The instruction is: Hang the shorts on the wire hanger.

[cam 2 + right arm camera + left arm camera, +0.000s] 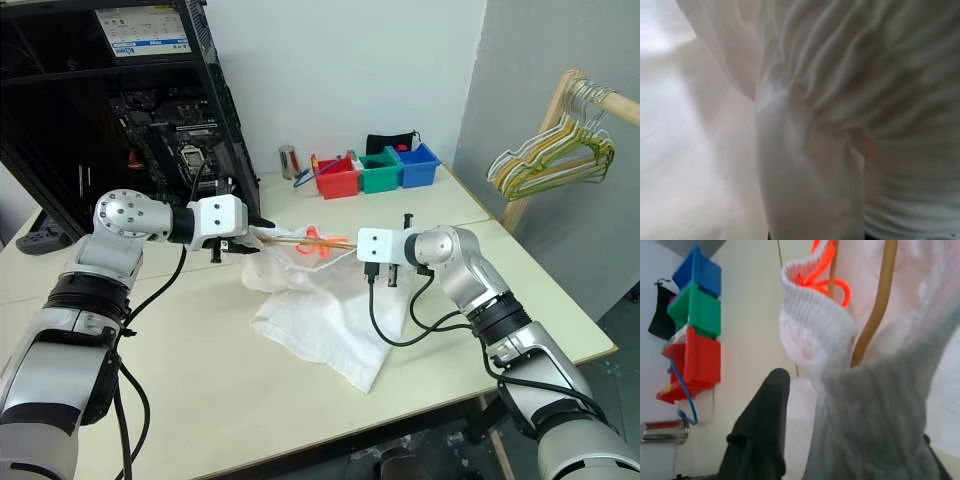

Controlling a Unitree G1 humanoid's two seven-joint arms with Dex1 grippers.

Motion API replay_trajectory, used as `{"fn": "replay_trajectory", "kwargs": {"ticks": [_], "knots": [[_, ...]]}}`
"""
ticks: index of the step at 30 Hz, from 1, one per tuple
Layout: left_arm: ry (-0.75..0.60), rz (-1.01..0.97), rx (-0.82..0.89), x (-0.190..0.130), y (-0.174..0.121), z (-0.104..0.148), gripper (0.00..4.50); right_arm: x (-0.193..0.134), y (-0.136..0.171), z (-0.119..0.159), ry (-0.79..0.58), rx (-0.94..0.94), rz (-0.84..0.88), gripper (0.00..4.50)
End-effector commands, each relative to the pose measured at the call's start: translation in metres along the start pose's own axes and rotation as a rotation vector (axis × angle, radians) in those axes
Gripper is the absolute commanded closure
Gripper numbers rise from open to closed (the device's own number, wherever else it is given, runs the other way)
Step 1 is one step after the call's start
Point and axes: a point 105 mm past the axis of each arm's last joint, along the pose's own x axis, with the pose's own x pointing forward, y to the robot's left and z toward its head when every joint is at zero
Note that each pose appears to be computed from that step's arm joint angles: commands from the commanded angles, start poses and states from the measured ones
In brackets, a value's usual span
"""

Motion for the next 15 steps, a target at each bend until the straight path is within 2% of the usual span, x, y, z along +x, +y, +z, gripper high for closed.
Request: {"fn": "replay_trajectory", "kwargs": {"ticks": [1,8,15], "knots": [[-0.065,0.049,-0.008,-0.022,0.014,0.018,1.57,-0.008,-0.012,0.008,-0.026,-0.001,-0.046,4.50],[-0.083,0.055,-0.160,-0.048,0.009,0.019,0.09,-0.014,-0.001,-0.001,-0.014,0.043,-0.031,4.50],[-0.036,0.087,-0.218,-0.065,0.000,0.016,0.04,-0.018,0.013,-0.004,-0.014,0.133,-0.018,4.50]]}}
